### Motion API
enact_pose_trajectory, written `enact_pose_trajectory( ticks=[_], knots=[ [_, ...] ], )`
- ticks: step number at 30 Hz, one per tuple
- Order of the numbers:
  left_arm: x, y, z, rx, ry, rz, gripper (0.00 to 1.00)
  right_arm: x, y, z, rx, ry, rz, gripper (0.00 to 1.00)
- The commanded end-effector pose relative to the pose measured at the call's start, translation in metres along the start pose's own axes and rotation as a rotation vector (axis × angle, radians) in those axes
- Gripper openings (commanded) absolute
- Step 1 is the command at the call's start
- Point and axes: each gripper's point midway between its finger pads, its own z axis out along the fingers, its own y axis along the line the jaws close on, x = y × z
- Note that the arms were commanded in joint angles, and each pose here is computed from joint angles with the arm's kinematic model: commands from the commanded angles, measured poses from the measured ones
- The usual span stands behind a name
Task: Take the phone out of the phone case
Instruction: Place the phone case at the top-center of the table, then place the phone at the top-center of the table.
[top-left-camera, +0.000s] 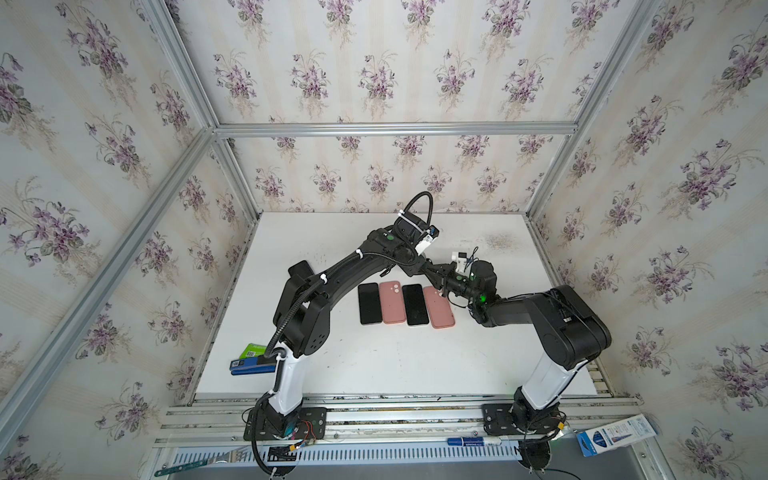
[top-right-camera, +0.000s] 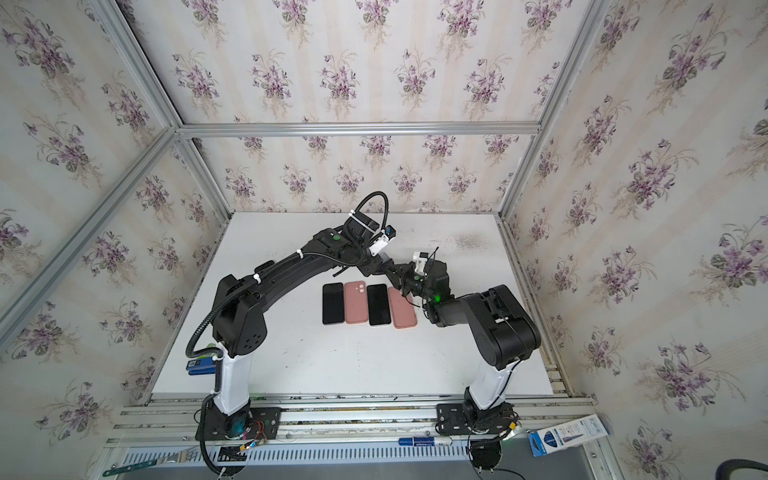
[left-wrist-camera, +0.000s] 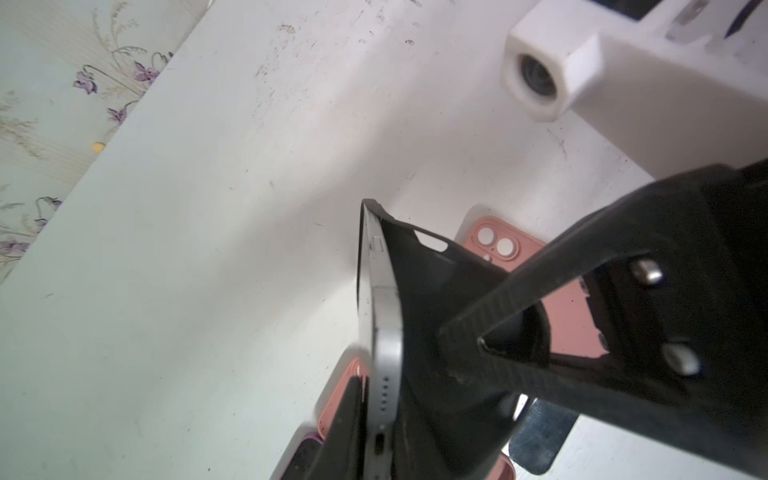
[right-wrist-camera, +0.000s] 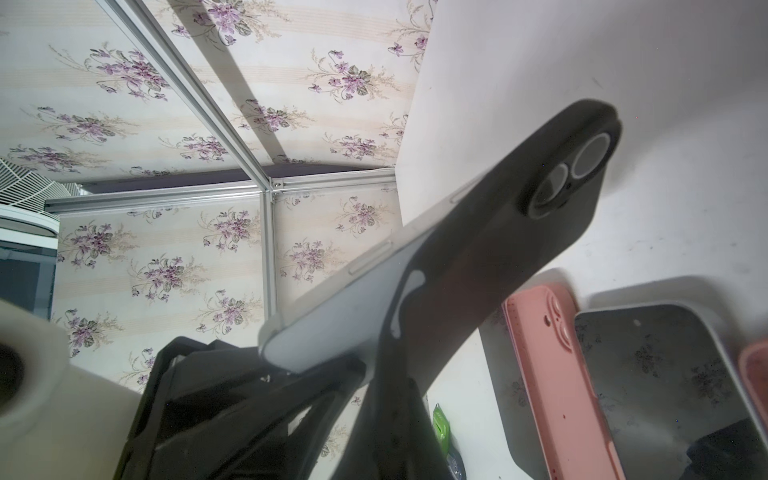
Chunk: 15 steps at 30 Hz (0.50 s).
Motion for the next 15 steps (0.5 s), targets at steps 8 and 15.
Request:
enact_pose_trajectory(
  ticks=[8,15],
  knots=[
    [-0.020,0.056,-0.061,-0.249,-0.136,-0.017,0.06,0.010,0.009,-0.001,-0.014,0.030,-0.017,0.00],
    [0.010,0.084,-0.092,-0.398,-0.111,0.024,0.05,0.009,0.001,0.001,0.021,0.030,0.007,0.00]
  ],
)
